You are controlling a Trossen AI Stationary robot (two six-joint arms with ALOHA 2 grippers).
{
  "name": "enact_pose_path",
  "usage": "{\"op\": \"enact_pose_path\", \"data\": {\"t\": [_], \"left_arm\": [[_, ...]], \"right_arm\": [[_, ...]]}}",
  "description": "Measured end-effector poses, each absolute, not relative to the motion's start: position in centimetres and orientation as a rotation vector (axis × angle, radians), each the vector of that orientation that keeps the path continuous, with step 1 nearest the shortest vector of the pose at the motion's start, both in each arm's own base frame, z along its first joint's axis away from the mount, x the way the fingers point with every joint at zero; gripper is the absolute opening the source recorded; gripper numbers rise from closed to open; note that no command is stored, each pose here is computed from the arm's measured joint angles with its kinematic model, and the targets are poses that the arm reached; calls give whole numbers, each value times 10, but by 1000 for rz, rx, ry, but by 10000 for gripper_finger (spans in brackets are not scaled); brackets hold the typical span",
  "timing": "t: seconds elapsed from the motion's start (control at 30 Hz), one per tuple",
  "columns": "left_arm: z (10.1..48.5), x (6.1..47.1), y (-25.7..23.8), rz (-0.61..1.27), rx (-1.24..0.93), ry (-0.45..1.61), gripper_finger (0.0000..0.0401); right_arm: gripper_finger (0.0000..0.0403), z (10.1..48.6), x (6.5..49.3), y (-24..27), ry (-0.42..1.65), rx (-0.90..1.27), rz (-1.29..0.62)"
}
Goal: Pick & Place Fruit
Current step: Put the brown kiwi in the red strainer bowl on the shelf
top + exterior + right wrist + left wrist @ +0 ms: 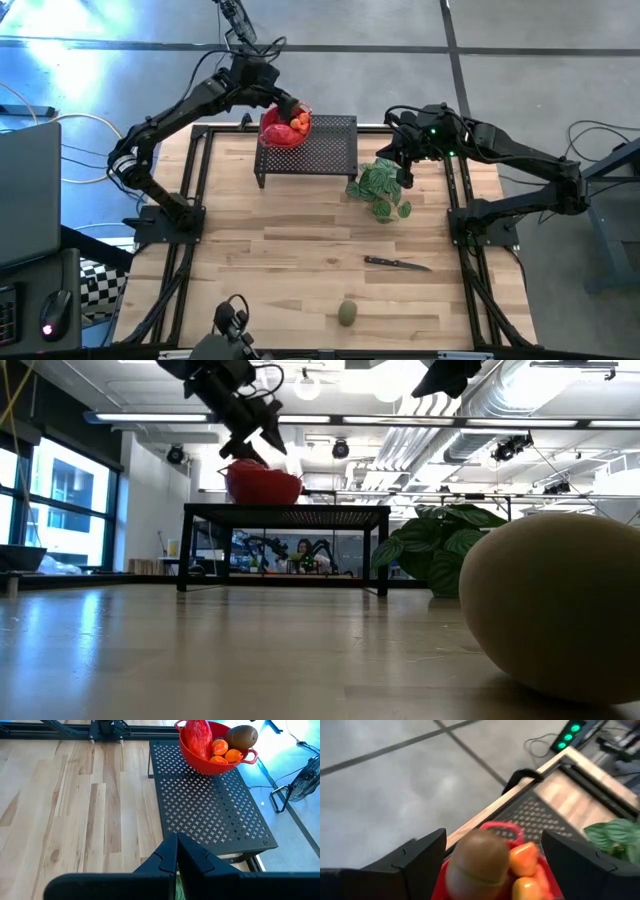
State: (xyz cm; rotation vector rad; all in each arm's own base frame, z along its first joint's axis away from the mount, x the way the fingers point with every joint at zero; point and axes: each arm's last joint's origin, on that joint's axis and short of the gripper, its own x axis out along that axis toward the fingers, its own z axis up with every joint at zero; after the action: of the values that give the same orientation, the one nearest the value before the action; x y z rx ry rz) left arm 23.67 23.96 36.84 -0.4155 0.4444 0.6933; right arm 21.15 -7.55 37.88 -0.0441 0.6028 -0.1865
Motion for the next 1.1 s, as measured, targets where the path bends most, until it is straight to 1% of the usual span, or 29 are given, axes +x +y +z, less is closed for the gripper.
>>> {"op": "enact_pose_path", "data": {"t": [0.1, 0.23, 0.33, 0.47, 0.67, 0.87, 1.1], "left_arm": [[380, 237, 239, 668, -398, 418, 322], [388, 236, 236, 627, -445, 394, 320], [387, 238, 233, 579, -478, 413, 305], [383, 245, 222, 538, -527, 453, 264], [383, 262, 200, 453, -612, 456, 194], [378, 278, 170, 348, -535, 555, 133], [374, 302, 114, 303, -405, 652, 57]], "right_arm": [[3, 379, 212, -75, 603, -44, -186], [3, 379, 212, -75, 603, -45, -186], [3, 379, 212, -75, 603, -45, -186], [2, 379, 212, -75, 603, -45, -186], [2, 379, 211, -75, 606, -40, -187], [2, 376, 210, -71, 638, 19, -184], [2, 376, 215, -58, 633, 56, -143]]}}
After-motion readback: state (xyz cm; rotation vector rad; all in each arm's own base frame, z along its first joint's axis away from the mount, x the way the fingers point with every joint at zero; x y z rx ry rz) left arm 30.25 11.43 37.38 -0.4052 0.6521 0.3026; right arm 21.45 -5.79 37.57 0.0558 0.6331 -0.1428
